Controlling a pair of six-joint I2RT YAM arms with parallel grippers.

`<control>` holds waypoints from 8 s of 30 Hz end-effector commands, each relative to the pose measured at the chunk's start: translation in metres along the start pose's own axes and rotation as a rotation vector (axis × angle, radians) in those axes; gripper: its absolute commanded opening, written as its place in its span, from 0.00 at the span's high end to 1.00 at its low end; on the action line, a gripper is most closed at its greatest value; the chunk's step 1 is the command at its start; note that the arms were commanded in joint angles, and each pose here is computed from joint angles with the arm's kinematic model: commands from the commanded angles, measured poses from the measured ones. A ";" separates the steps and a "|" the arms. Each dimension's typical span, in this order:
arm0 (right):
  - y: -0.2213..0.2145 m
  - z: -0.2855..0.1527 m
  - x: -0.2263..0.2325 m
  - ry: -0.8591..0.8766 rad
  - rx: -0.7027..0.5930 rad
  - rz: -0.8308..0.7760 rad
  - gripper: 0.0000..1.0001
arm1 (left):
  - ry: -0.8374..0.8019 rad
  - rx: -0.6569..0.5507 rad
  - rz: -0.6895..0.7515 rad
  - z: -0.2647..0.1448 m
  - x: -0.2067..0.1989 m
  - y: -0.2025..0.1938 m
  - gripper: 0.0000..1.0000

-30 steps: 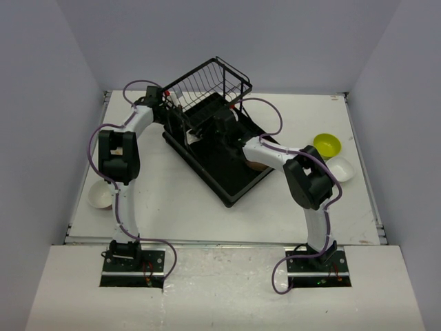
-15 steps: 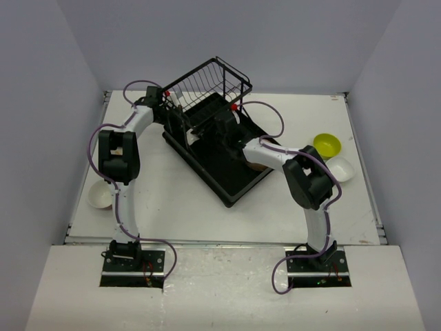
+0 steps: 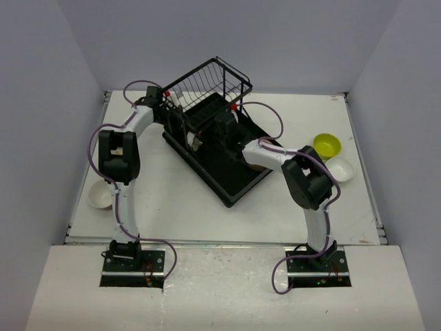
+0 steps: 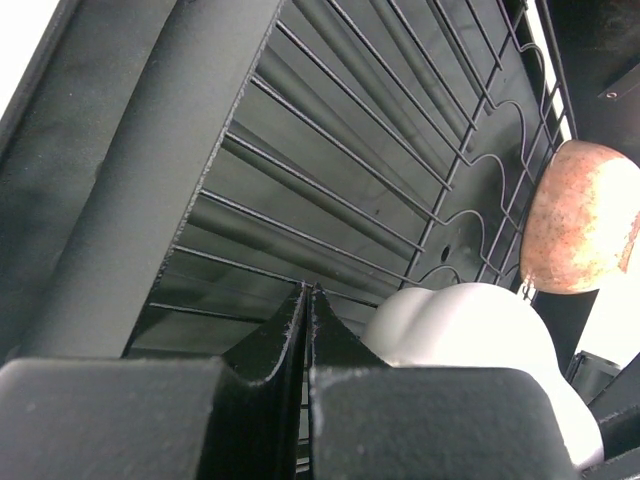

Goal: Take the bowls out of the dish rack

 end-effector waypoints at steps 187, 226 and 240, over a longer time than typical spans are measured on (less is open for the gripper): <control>0.083 -0.159 -0.099 -0.571 0.490 -0.537 0.64 | 0.134 -0.292 -0.076 -0.115 -0.166 -0.124 0.74; 0.084 -0.176 -0.043 -0.338 0.509 -0.561 0.02 | 0.195 -0.463 -0.128 -0.111 -0.189 -0.111 0.72; 0.127 -0.184 -0.052 -0.282 0.463 -0.423 0.01 | 0.022 -0.551 -0.103 -0.133 -0.198 -0.138 0.77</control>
Point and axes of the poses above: each gripper's point midway between its finger pads, its own z axis out along the fingers, its own x axis along the line the jaws close on, y = z × x, the point moved 3 cm from there along -z, back along the fingers, and after that the axes turned 3 degrees about z, right-handed, at the moved point
